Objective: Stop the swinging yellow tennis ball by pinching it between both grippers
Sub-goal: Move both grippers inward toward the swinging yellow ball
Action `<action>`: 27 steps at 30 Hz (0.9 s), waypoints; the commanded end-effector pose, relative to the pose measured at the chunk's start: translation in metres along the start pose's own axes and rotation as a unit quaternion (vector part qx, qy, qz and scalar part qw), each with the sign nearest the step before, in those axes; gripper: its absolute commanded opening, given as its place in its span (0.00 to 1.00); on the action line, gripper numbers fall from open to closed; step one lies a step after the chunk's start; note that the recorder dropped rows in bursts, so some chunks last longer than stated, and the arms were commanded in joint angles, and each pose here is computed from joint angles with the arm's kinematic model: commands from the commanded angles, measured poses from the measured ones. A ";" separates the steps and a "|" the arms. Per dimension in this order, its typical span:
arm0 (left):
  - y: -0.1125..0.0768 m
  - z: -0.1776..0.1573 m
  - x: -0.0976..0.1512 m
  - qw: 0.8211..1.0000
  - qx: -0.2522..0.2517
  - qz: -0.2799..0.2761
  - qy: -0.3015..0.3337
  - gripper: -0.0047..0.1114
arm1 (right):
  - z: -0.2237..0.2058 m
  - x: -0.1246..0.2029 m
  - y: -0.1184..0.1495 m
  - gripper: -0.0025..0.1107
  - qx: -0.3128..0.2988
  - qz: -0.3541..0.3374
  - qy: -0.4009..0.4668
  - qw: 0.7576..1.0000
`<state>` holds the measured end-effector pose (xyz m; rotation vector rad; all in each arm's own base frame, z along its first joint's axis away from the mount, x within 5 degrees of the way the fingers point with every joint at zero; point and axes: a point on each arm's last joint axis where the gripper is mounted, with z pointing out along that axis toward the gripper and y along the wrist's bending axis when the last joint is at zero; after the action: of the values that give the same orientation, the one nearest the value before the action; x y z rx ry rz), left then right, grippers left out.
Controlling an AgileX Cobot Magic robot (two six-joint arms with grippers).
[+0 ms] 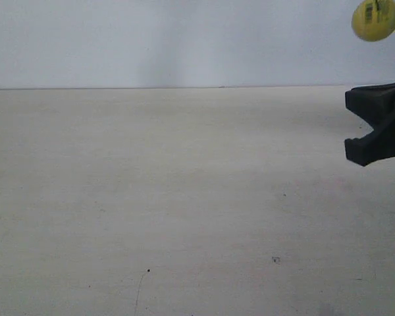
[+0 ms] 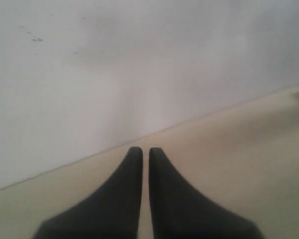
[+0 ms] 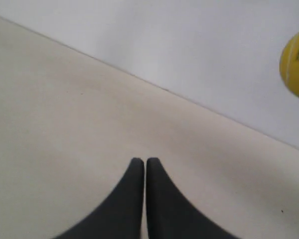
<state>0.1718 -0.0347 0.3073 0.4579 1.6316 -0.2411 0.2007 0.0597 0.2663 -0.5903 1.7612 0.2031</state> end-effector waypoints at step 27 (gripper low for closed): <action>-0.006 0.057 0.069 0.972 0.184 0.003 0.145 0.08 | 0.032 0.030 0.040 0.02 -0.278 -0.060 0.005 0.959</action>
<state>0.2175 -0.0504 0.2291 0.7816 1.9080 -0.4654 0.2007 0.0984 0.2236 -1.0991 1.6908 0.5996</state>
